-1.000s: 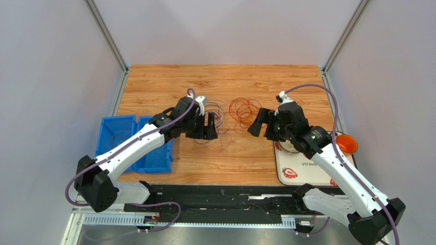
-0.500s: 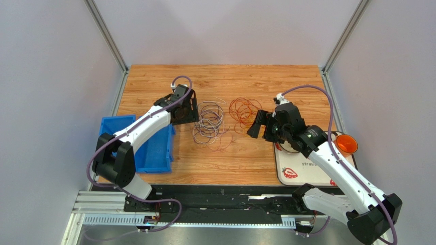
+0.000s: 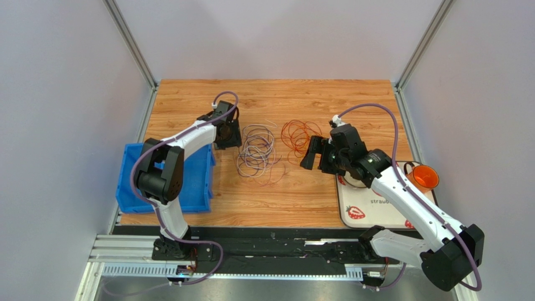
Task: Untangle the cables
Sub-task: Pick up the cable at the center of the board.
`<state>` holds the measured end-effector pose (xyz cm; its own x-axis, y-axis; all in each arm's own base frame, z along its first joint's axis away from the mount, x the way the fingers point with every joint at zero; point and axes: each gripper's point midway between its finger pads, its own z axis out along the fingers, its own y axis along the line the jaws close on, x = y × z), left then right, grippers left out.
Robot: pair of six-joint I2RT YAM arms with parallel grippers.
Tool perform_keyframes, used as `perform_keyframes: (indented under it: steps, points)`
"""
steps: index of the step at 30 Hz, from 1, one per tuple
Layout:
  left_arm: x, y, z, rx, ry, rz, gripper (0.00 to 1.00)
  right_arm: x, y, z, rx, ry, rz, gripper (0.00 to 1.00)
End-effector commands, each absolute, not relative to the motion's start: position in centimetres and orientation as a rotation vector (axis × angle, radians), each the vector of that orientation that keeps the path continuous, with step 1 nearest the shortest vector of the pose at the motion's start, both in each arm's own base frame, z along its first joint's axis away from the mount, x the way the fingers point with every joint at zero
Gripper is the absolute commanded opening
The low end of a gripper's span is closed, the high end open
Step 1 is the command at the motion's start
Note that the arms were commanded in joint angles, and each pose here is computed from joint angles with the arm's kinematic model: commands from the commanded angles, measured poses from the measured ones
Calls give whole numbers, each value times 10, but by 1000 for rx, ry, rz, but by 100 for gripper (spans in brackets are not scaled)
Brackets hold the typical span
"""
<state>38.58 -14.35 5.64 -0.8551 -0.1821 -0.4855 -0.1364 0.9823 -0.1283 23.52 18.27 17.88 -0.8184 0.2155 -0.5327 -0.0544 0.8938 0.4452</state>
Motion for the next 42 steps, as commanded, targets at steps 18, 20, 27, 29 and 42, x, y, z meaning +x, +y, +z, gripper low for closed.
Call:
perform_keyframes:
  steps: [18, 20, 27, 29, 42]
  points:
    - [414, -160, 58, -142, 2584, -167, 0, 244, 187, 187, 78, 2417, 621, 92]
    - [415, -159, 65, -133, 2575, -160, 0, 243, 187, 188, 80, 2414, 624, 92]
    - [408, -166, 162, -89, 2424, -222, 0, 243, 190, 195, 84, 2403, 653, 91]
    - [404, -167, 190, -65, 2370, -201, 0, 243, 191, 198, 82, 2396, 660, 92]
    - [289, -218, 415, 274, 1878, -499, 0, 232, 180, 225, 101, 2328, 679, 92]
